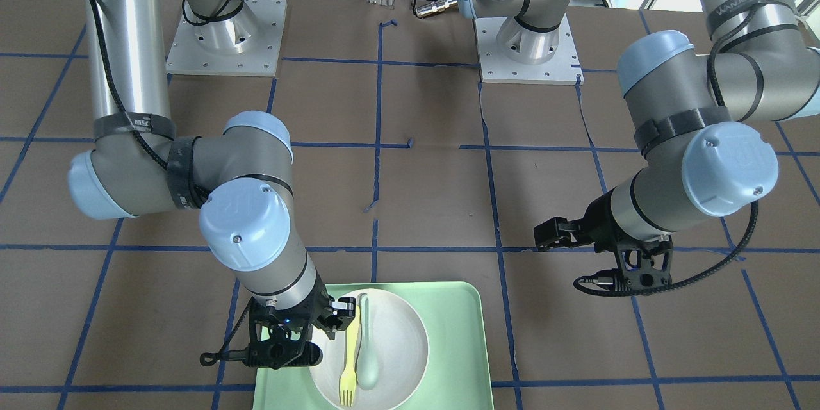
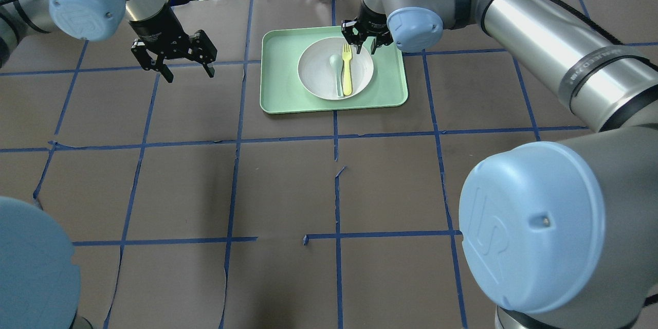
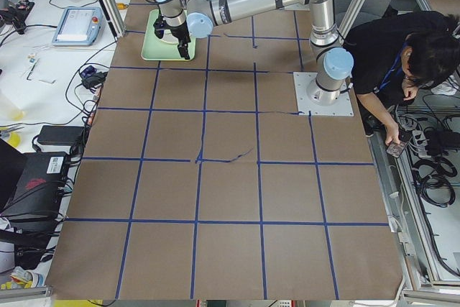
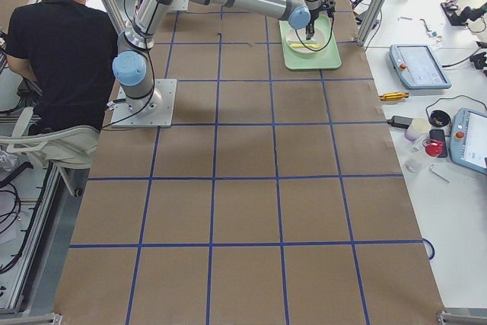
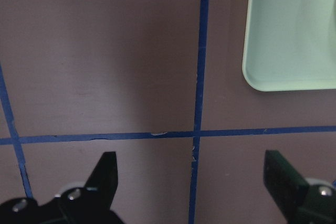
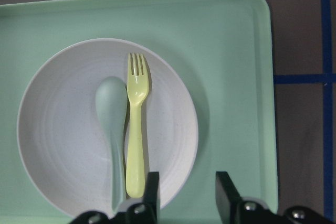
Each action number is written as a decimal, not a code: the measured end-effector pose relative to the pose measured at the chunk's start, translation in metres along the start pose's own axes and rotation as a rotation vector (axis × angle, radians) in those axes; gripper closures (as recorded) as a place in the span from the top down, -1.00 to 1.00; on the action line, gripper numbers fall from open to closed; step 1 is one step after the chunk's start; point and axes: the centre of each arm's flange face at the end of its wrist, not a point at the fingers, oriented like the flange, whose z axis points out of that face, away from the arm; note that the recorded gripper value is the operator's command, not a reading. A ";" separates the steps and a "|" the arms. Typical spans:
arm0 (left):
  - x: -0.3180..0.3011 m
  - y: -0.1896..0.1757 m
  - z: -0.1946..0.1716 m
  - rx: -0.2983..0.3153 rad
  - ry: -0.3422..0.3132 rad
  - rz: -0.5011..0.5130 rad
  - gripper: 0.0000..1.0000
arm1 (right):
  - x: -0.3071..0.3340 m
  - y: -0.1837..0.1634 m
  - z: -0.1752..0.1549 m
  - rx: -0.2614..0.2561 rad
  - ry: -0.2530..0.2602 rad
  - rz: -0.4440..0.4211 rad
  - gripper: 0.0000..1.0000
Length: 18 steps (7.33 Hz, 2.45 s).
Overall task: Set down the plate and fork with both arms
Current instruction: 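Release the plate and raise the left gripper while the right gripper reaches toward the fork, then grasp the yellow fork on the plate with the right gripper, then move the fork off the plate and lower it onto the tray beside it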
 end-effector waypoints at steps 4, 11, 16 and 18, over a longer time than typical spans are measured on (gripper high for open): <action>-0.003 0.012 0.002 -0.005 -0.003 0.000 1.00 | -0.006 0.000 0.052 -0.033 -0.018 -0.005 -0.18; -0.036 0.014 0.008 -0.015 0.015 0.014 1.00 | -0.012 0.008 0.084 -0.077 -0.013 -0.023 -0.99; -0.036 0.017 0.002 -0.004 0.010 0.017 1.00 | -0.016 0.005 0.048 -0.039 -0.019 0.018 -1.00; -0.036 0.018 -0.001 0.000 0.011 0.017 1.00 | 0.001 -0.005 0.011 0.001 -0.022 0.028 -1.00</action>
